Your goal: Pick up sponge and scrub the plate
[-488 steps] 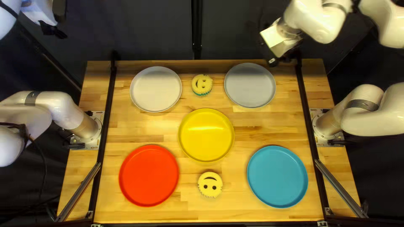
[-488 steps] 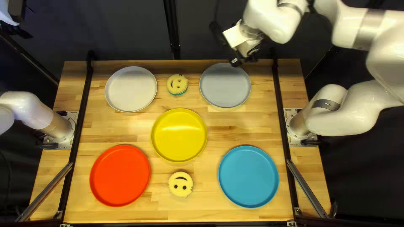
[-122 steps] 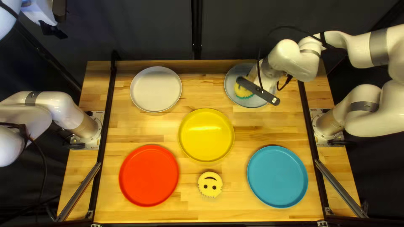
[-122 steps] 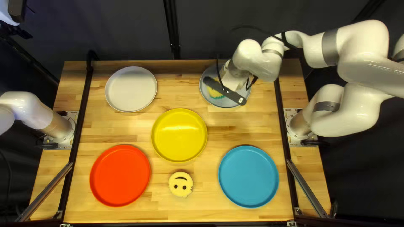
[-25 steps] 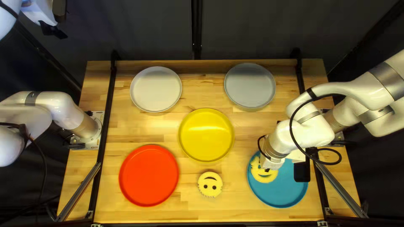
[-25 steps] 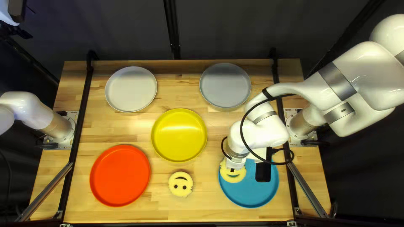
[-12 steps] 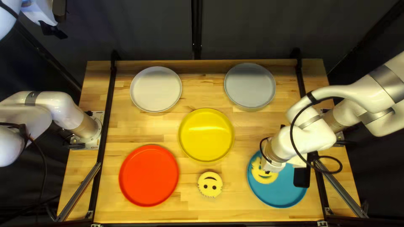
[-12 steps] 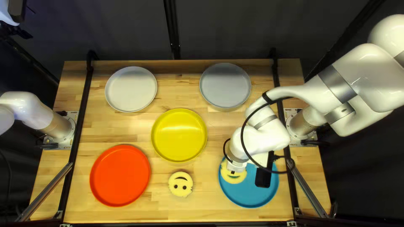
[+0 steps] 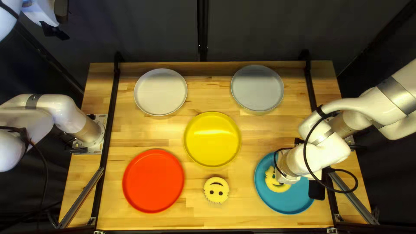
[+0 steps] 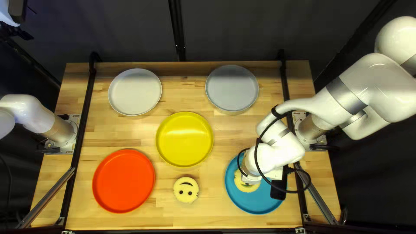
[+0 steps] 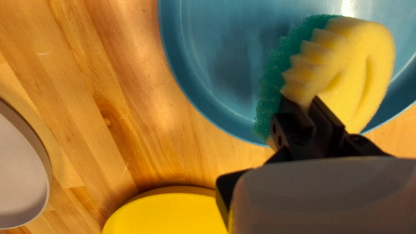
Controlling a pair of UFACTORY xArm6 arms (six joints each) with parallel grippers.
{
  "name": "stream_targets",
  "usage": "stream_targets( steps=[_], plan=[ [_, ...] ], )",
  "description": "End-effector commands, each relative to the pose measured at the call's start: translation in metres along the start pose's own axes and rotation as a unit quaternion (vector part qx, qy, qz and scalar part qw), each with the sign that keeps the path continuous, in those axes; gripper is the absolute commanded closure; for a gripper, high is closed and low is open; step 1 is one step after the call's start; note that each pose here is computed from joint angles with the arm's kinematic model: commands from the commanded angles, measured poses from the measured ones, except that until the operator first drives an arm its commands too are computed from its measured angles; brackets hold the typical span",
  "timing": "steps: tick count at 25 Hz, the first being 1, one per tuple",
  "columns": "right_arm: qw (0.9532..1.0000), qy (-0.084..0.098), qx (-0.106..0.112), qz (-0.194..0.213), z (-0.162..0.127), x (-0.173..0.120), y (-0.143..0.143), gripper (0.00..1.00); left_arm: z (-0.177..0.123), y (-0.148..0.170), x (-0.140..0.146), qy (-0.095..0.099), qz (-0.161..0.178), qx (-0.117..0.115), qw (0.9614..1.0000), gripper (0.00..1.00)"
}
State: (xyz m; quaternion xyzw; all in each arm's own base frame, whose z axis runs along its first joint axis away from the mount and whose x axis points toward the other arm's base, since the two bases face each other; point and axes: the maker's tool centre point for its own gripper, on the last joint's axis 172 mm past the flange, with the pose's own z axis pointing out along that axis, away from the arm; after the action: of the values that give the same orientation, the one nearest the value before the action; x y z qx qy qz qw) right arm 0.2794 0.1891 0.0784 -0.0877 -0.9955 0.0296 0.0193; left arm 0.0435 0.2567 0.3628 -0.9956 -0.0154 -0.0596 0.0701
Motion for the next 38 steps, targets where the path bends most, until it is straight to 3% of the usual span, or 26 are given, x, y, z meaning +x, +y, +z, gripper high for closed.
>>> stream_targets(
  steps=[1, 14, 32, 38],
  plan=[
    [1.0000, -0.005, -0.003, 0.004, -0.002, 0.015, -0.012, 1.00, 0.000, 0.000, 0.000, 0.000, 0.000, 0.000, 1.0000, 0.00],
    [0.9999, -0.011, -0.002, -0.008, 0.013, 0.032, -0.047, 1.00, 0.000, 0.000, 0.000, 0.000, 0.000, 0.000, 1.0000, 0.00],
    [0.9997, 0.001, -0.002, -0.023, -0.002, 0.001, -0.046, 1.00, 0.000, 0.000, 0.000, 0.000, 0.000, 0.000, 1.0000, 0.00],
    [0.9998, 0.011, -0.014, -0.005, -0.003, 0.004, -0.043, 1.00, 0.000, 0.000, 0.000, 0.000, 0.000, 0.000, 1.0000, 0.00]
  ],
)
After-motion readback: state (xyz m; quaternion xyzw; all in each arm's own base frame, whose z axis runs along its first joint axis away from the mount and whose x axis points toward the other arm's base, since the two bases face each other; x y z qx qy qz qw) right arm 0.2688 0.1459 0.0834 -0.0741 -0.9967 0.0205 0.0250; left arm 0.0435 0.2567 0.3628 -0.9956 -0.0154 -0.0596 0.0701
